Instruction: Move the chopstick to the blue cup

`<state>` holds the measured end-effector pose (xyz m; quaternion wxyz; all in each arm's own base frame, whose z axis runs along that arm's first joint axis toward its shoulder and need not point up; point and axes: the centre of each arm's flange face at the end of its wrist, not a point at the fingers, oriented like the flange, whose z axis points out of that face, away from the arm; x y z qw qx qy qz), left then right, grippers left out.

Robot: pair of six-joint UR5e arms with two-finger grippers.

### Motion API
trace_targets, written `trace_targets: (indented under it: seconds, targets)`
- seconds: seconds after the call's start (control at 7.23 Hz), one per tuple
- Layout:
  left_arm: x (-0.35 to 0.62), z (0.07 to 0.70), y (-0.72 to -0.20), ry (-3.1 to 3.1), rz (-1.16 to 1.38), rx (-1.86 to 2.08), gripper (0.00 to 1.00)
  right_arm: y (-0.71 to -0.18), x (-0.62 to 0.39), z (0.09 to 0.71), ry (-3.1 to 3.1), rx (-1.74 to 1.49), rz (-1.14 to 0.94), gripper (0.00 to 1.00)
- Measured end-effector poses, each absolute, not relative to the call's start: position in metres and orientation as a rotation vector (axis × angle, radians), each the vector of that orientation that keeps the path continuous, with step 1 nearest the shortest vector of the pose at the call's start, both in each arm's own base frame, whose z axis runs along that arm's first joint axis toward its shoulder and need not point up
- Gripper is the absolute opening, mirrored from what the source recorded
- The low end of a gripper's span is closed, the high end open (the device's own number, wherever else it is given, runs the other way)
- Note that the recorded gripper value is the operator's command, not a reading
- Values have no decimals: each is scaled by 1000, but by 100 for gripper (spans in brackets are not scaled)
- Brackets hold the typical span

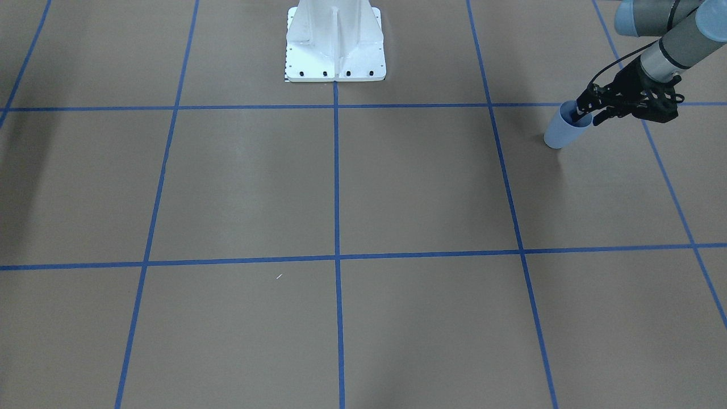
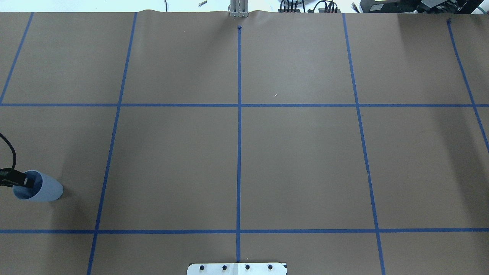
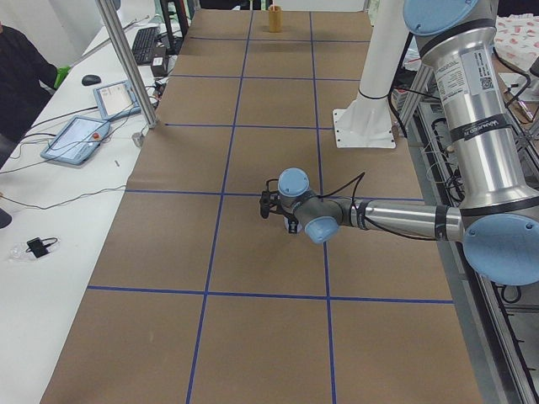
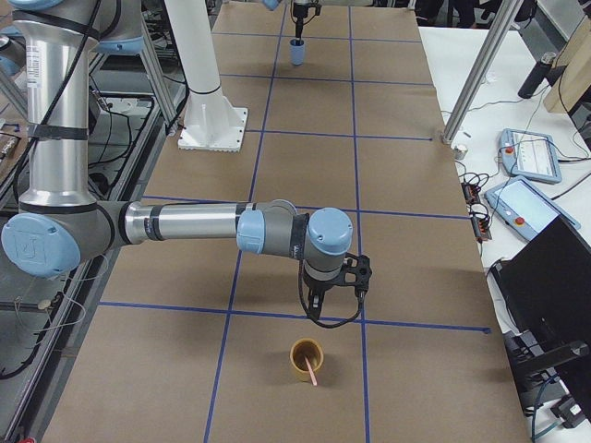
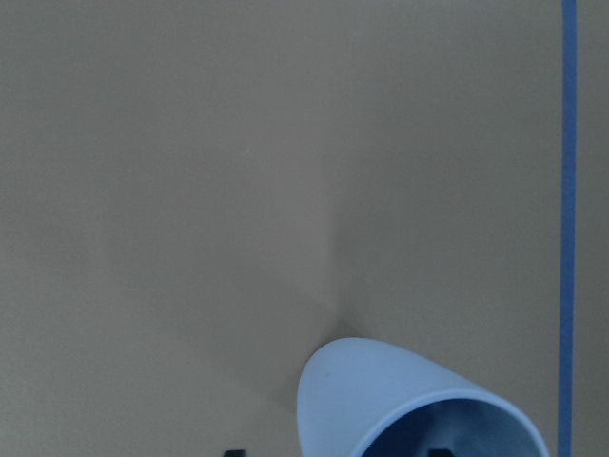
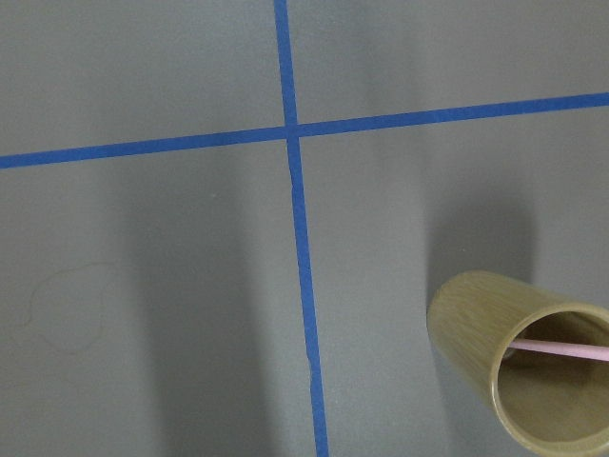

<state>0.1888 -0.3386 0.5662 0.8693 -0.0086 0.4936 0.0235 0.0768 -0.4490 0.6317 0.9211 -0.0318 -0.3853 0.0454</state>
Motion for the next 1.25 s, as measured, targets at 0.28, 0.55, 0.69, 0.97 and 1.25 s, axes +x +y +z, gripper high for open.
trace_targets:
  seconds: [0.28, 0.55, 0.69, 0.97, 1.25]
  targets:
    - [190, 562, -340, 1037, 49, -13, 0, -449, 77, 633, -793, -71, 96, 100]
    - [184, 538, -348, 1059, 26, -5, 0, -450, 77, 633, -794, -73, 97, 100]
    - [187, 508, -366, 1067, 2, -15, 0, -450, 77, 633, -795, -75, 98, 100]
    - [229, 398, -446, 1039, -60, -43, 0, -448, 74, 633, -824, -79, 101, 100]
    - [299, 281, -502, 957, -134, -72, 0, -445, 73, 632, -846, -74, 95, 100]
